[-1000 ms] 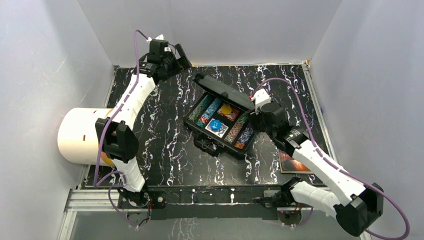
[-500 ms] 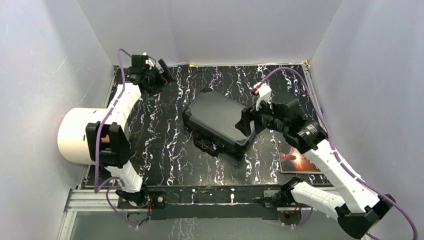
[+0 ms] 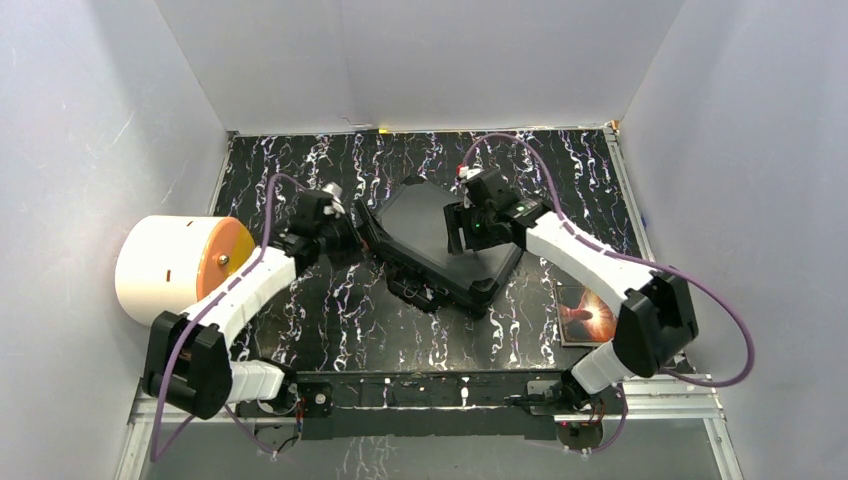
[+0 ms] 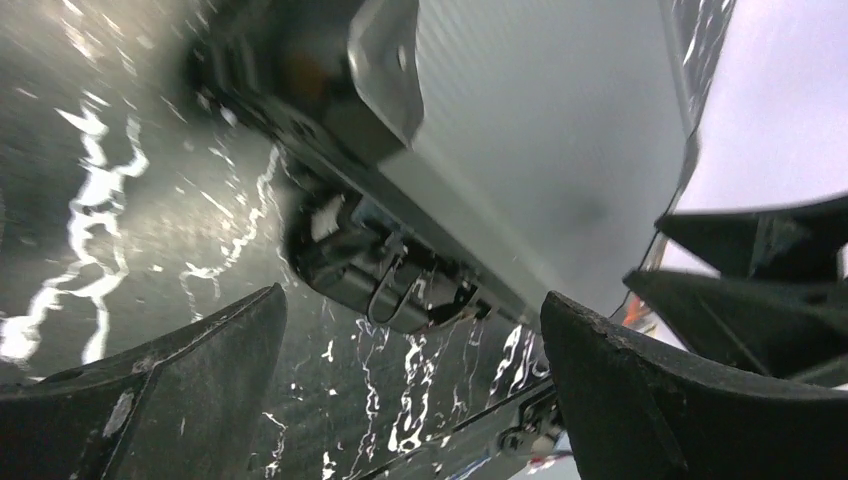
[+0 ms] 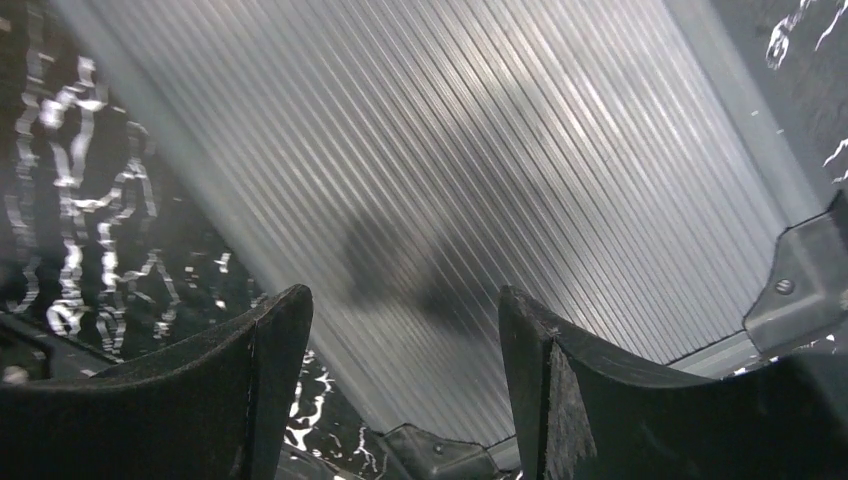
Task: Pack up texas hold em set
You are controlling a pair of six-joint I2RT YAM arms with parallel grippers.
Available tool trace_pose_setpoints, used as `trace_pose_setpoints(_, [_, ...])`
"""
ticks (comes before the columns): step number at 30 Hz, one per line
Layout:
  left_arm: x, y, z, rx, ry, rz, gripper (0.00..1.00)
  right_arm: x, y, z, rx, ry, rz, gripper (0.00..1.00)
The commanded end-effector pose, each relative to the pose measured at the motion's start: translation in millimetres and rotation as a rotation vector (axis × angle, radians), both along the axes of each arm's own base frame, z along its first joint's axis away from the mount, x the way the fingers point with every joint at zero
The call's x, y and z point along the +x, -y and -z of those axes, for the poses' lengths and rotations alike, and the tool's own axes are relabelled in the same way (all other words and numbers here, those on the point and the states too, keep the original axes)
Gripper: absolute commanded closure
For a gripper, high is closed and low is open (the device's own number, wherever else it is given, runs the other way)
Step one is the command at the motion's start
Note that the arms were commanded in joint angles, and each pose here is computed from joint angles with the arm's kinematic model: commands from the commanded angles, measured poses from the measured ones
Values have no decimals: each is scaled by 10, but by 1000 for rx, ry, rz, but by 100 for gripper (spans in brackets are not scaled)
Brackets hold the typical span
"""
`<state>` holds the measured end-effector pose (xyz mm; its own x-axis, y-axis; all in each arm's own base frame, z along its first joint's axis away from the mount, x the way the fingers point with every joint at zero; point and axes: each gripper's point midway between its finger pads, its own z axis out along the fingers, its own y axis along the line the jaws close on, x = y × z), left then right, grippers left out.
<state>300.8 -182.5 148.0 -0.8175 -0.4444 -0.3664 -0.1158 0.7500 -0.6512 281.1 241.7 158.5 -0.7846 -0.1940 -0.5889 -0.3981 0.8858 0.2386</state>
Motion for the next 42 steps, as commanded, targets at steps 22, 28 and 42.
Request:
trace_pose_setpoints(22, [-704, 1033, 748, -172, 120, 131, 8, -522, 521, 972, -429, -220, 124, 26])
trace_pose_setpoints(28, [-558, 1128, 591, -210, 201, 129, 26, -476, 542, 929, -440, -191, 118, 26])
trace_pose_setpoints(42, [-405, 1252, 268, -193, 303, 183, 37, -455, 628, 929, -465, -163, 139, 26])
